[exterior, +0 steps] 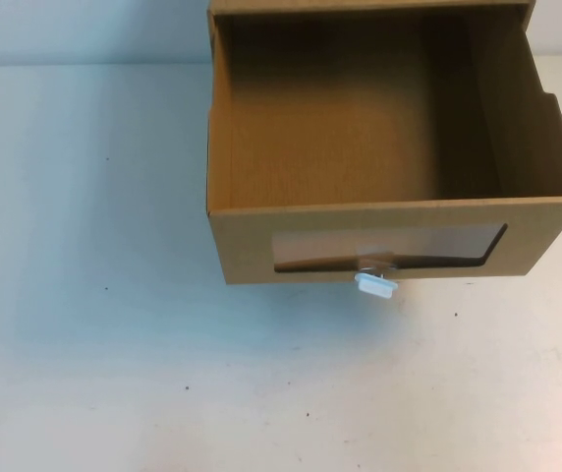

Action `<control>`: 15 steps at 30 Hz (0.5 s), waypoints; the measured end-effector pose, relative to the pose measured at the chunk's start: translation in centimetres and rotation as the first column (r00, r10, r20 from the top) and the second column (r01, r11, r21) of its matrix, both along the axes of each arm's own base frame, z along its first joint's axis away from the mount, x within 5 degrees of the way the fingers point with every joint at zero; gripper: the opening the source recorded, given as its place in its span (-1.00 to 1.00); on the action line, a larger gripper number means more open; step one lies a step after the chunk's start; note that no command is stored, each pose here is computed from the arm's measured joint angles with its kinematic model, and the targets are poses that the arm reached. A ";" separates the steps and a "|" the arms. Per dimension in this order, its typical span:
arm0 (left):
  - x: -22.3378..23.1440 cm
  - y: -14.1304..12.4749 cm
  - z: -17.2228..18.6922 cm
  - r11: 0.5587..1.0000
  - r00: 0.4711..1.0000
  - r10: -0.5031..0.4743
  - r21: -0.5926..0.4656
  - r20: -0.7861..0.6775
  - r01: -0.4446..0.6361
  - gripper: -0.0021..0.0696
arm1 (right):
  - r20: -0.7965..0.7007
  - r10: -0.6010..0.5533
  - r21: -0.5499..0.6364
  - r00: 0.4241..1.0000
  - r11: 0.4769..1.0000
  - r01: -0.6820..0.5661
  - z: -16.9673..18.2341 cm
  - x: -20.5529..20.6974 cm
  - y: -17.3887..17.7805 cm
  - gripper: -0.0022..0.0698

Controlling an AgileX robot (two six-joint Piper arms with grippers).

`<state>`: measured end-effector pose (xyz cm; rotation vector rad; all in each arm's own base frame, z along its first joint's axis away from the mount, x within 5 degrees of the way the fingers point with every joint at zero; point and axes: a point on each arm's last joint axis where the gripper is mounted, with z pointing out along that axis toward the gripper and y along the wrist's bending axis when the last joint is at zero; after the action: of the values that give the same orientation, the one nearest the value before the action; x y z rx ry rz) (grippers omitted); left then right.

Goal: Open the shoe box
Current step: 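Pull the top drawer of the cardboard box fully open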

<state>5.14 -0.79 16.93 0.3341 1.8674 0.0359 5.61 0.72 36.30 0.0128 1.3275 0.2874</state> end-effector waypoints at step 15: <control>0.0 0.0 0.0 1.000 1.000 0.000 -0.002 0.002 0.000 -0.96 | -0.238 -0.069 -0.206 0.969 0.978 0.019 -15.5 -0.2 0.1 -0.98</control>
<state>5.12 -0.79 16.94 0.3323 1.8658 0.0348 5.42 0.83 20.79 -0.0959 1.5947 0.1135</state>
